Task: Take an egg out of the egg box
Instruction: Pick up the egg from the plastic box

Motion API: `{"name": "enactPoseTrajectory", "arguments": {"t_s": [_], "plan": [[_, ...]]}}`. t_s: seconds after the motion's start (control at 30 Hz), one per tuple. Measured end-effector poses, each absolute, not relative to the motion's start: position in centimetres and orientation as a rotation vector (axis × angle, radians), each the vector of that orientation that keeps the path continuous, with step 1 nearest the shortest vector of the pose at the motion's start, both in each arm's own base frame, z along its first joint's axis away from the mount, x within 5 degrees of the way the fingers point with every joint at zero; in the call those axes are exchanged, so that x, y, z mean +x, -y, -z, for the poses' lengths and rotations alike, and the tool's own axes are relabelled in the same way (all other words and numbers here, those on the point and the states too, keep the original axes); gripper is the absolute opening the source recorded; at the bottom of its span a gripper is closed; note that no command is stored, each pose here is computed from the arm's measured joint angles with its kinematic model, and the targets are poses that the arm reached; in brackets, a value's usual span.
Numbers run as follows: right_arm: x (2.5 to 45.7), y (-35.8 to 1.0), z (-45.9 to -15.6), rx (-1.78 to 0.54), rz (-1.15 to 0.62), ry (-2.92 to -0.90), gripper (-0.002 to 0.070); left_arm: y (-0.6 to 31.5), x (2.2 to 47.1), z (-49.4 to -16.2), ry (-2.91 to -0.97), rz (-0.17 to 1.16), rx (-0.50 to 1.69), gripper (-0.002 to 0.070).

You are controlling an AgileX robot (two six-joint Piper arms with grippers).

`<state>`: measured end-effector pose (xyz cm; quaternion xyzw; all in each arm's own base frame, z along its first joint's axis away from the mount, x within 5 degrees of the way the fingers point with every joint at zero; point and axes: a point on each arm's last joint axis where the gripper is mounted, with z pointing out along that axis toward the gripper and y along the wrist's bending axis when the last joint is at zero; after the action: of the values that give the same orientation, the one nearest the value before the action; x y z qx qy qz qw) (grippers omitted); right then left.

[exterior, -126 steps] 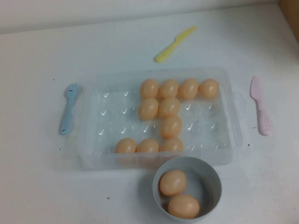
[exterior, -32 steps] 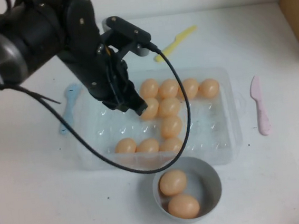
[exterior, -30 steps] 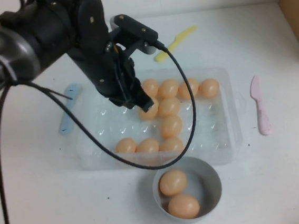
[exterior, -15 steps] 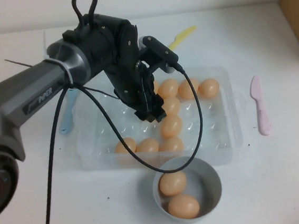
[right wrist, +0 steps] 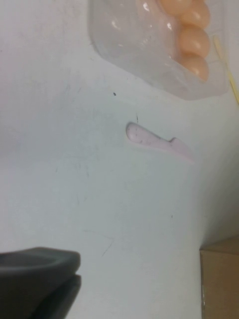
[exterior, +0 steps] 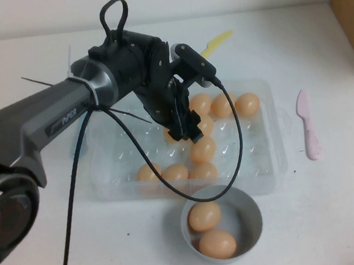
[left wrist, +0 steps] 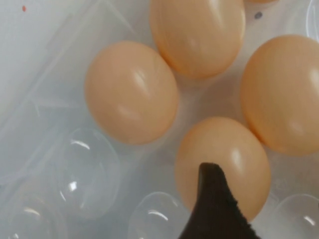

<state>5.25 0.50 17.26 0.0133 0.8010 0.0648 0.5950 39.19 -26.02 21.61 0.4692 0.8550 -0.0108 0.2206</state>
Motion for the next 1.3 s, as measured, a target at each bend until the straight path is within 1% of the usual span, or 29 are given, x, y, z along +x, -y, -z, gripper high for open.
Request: {"name": "enactPoseTrajectory", "arguments": {"t_s": [0.57,0.83,1.0,1.1,1.23,1.3], "plan": [[5.2,-0.5,-17.3,0.031,-0.151,-1.861,-0.0017,25.6,40.3,-19.7,-2.372,0.002,1.290,0.0382],[5.2,-0.5,-17.3,0.031,-0.151,-1.861,-0.0017,25.4,40.5,-19.7,-2.380,0.008,1.280,0.0382],[5.2,-0.5,-17.3,0.031,-0.151,-1.861,-0.0017,25.4,40.5,-19.7,-2.381,0.006,1.277,0.0349],[5.2,-0.5,-17.3,0.031,-0.151,-1.861,-0.0017,25.3,40.5,-19.7,-2.379,-0.012,1.284,0.0349],[5.2,-0.5,-17.3,0.031,-0.151,-1.861,-0.0017,24.6,40.3,-21.1,-2.377,-0.093,1.278,0.0349],[5.2,-0.5,-17.3,0.031,-0.151,-1.861,-0.0017,24.1,40.2,-22.7,-2.358,-0.127,1.247,0.0349]]}}
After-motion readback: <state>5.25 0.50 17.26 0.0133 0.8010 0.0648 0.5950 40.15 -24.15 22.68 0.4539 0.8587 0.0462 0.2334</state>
